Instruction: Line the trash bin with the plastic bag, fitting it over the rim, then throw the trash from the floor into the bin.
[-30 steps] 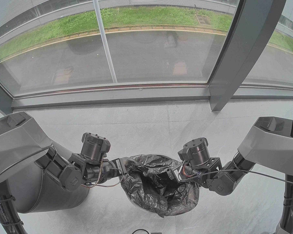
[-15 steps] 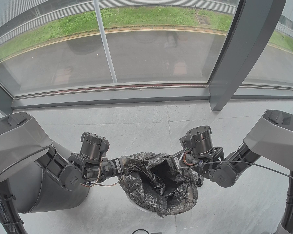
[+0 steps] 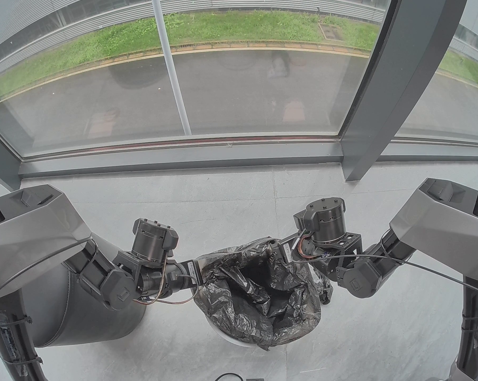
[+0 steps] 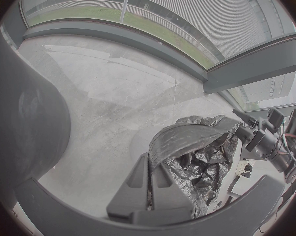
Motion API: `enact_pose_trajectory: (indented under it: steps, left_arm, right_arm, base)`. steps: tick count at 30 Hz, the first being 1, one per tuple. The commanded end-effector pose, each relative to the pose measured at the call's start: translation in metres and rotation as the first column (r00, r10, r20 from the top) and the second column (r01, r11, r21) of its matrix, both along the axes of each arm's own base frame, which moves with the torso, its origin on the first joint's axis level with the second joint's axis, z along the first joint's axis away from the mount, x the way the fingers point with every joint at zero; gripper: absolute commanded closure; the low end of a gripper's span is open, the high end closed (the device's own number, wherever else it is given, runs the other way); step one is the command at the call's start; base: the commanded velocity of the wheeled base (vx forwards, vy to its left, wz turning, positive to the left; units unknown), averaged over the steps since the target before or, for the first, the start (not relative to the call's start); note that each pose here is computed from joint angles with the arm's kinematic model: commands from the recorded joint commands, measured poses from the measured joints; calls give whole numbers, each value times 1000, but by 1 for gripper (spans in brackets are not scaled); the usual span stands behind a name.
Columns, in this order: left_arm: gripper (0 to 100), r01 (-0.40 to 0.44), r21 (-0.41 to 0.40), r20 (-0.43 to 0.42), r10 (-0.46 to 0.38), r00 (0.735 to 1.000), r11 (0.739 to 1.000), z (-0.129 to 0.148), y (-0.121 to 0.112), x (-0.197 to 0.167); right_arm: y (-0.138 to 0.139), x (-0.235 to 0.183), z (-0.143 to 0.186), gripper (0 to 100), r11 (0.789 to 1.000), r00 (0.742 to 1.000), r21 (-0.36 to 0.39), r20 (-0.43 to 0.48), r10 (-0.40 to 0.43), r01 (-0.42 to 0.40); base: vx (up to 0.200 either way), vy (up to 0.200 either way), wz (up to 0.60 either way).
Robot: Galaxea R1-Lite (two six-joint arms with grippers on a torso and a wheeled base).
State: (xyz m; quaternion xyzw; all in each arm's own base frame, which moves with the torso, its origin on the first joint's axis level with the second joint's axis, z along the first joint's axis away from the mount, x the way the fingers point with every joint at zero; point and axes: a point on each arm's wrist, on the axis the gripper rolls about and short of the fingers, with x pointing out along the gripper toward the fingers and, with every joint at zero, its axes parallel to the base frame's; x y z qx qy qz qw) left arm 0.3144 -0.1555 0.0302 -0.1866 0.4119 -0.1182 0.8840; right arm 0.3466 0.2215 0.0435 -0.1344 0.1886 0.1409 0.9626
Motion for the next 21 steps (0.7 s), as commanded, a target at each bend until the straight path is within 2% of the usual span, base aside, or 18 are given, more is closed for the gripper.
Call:
enact_pose_trajectory:
  steps: [1,10,21]
  left_arm:
    - [100,-1,-6,14,1,1000,1000,-7,-1,4]
    - [100,-9,-10,19,9,1000,1000,-20,0,9]
    - [100,-10,-31,51,11,999,999,-15,0,10]
  right_arm:
    - [0,5,-12,0,1000,1000,-10,-16,-6,6]
    - [-2,17,-27,0,1000,999,-13,-30,-27,27]
    - [-5,23,-31,0,999,999,0,-9,-37,37]
  base:
    - [0,0,0]
    - [0,0,0]
    - [0,0,0]
